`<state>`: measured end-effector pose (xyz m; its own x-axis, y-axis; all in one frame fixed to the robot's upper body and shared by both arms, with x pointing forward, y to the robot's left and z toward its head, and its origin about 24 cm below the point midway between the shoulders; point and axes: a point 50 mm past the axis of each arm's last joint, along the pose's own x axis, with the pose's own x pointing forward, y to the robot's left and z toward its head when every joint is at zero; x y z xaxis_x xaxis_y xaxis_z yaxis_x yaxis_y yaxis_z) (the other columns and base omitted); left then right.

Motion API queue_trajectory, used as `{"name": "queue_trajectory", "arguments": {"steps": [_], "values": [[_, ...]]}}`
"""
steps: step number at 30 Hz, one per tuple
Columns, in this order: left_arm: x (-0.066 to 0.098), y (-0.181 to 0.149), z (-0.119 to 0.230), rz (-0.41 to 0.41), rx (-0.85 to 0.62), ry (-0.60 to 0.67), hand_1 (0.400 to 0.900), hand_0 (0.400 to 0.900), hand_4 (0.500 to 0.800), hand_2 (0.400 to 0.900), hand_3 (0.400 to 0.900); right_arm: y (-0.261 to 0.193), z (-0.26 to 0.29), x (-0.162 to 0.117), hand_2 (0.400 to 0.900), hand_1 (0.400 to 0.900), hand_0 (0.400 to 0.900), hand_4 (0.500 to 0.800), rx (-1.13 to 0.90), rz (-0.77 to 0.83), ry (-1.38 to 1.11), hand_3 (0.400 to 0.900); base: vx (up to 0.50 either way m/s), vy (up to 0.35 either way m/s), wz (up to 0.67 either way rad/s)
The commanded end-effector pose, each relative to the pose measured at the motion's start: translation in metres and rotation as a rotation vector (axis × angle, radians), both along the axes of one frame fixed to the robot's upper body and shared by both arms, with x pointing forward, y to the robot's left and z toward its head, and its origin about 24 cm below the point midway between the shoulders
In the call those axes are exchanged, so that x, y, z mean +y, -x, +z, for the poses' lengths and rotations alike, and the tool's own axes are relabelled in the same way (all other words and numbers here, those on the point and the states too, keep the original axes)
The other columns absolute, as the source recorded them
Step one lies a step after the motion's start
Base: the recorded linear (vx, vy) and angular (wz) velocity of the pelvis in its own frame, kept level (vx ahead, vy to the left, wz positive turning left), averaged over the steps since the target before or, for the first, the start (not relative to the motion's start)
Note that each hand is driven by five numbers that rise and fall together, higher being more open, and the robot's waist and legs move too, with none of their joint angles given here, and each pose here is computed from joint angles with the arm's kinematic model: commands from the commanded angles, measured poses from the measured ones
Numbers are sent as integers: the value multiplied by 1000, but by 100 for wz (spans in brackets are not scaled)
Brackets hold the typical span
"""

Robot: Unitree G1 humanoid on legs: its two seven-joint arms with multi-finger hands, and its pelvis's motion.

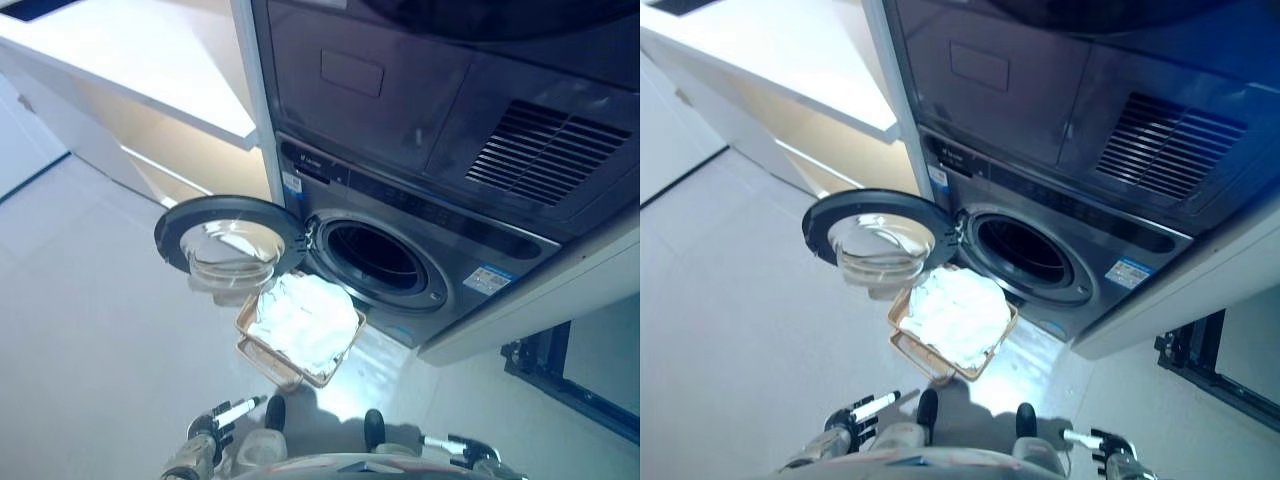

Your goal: Put the clothes in the basket into the washing machine.

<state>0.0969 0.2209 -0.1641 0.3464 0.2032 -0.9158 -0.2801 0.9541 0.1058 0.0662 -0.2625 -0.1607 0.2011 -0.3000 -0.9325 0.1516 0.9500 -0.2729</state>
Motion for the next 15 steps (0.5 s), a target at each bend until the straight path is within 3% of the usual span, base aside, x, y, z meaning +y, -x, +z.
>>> {"name": "queue_trajectory", "arguments": {"steps": [1,9,15], "values": [[13,14,-1,-76,84,-44,900,900,800,900,900,-2,-2,7,900,900,900,800,12,41,-18,900,10,-40,-8],[4,20,-5,-138,130,-28,900,900,800,900,900,-2,-5,18,900,900,900,800,63,107,-34,900,-1,-24,-3],[-4,10,-4,-156,88,-12,900,900,800,900,900,-9,-3,15,900,900,900,800,39,137,-27,900,-26,1,4]]}}
